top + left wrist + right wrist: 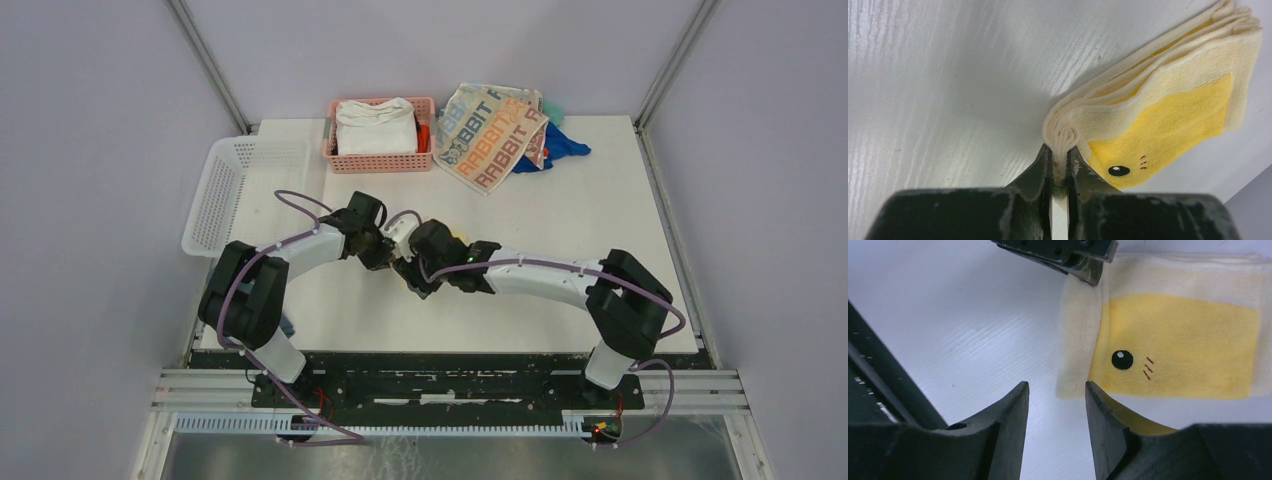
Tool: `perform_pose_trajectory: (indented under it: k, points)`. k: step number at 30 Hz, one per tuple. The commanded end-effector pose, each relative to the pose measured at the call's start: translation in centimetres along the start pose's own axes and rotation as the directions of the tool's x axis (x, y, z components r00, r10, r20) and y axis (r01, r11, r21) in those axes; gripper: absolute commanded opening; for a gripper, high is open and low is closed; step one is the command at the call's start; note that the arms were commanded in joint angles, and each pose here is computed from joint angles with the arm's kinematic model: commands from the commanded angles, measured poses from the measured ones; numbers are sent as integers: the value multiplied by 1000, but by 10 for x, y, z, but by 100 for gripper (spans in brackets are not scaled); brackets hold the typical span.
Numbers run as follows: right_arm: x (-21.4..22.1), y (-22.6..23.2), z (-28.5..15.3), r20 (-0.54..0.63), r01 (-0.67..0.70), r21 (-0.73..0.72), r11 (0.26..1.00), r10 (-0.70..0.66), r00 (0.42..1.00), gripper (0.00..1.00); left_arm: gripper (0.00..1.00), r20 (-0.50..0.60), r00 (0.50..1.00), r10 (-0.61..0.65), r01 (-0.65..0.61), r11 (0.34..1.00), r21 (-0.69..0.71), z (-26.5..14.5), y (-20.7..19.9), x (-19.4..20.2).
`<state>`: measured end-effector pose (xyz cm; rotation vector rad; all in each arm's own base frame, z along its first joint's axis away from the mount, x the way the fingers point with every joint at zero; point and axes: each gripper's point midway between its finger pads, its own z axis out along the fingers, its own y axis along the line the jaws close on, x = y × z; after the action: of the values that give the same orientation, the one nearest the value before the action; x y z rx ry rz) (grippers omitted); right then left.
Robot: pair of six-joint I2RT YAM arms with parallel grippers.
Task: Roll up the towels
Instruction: Roll the towel at the center of the board.
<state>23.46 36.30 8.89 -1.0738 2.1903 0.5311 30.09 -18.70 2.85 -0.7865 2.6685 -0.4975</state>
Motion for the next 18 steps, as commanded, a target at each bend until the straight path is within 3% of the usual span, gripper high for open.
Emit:
perform_pose_trajectory:
  k: [1, 13, 18]
  points:
    - [-9, -20, 7, 10, 170, 254, 952, -179, 984, 53, 7, 30, 999, 45, -46, 999, 22, -10, -10, -8]
    - [13, -4, 40, -100, 378, 400, 835, -370, 924, 53, 9, 25, 999, 37, -38, 998, 41, -8, -12, -7]
    - [19, -12, 46, -142, 403, 452, 796, -382, 913, 44, 9, 19, 999, 35, -36, 998, 54, -7, -13, -5]
